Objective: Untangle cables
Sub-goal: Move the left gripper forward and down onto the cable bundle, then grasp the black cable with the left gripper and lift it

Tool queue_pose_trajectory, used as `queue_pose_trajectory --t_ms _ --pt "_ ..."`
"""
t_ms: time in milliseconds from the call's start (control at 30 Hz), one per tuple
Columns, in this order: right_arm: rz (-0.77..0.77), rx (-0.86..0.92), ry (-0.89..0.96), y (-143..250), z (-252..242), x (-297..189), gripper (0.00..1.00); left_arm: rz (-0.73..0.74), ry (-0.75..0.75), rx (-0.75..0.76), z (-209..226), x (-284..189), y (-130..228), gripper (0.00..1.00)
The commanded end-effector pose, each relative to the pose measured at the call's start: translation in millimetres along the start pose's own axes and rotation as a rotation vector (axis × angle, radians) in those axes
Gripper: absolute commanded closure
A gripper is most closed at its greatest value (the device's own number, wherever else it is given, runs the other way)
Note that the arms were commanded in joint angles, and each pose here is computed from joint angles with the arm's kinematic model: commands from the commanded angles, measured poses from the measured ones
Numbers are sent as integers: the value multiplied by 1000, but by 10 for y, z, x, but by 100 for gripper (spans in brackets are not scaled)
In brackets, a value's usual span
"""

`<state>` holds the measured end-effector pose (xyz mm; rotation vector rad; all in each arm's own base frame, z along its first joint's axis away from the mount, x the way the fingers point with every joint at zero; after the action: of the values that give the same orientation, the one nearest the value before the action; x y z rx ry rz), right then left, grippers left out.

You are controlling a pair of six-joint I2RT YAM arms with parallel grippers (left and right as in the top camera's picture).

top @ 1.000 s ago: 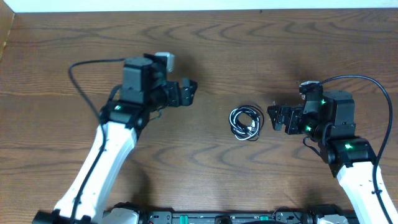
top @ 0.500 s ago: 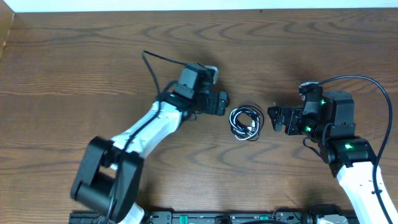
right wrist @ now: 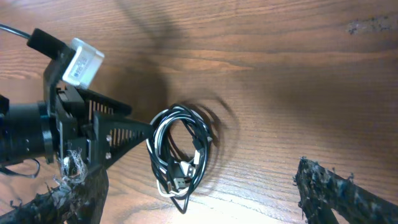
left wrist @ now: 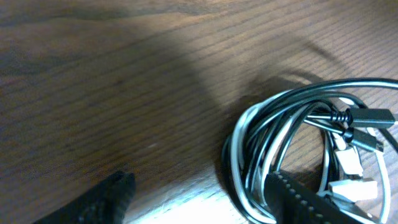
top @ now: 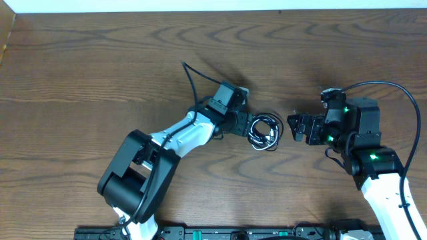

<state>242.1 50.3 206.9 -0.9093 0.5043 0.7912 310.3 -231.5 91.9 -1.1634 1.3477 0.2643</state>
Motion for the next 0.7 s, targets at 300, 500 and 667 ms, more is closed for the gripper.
queue_pose_trajectory --t_ms 300,500,667 --pt "-10 7 -13 -50 35 -30 8 16 -121 64 -119 107 45 47" --pt "-9 7 -13 -49 36 -30 8 66 -117 58 -98 220 146 52" --pt "-9 7 -13 -49 36 -30 8 92 -84 66 -161 275 200 52"
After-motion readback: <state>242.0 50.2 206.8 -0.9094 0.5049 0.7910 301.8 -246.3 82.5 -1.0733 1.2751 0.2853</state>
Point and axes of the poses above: each gripper's point midway between its finger pads, its own x axis out along the fingers, its own z axis along the line the jaws close on, y = z × x, the point moved 9 cm from there along -x, back along the fingers, and after that the axes turned 14 degrees about x, right-handed, at the moved point
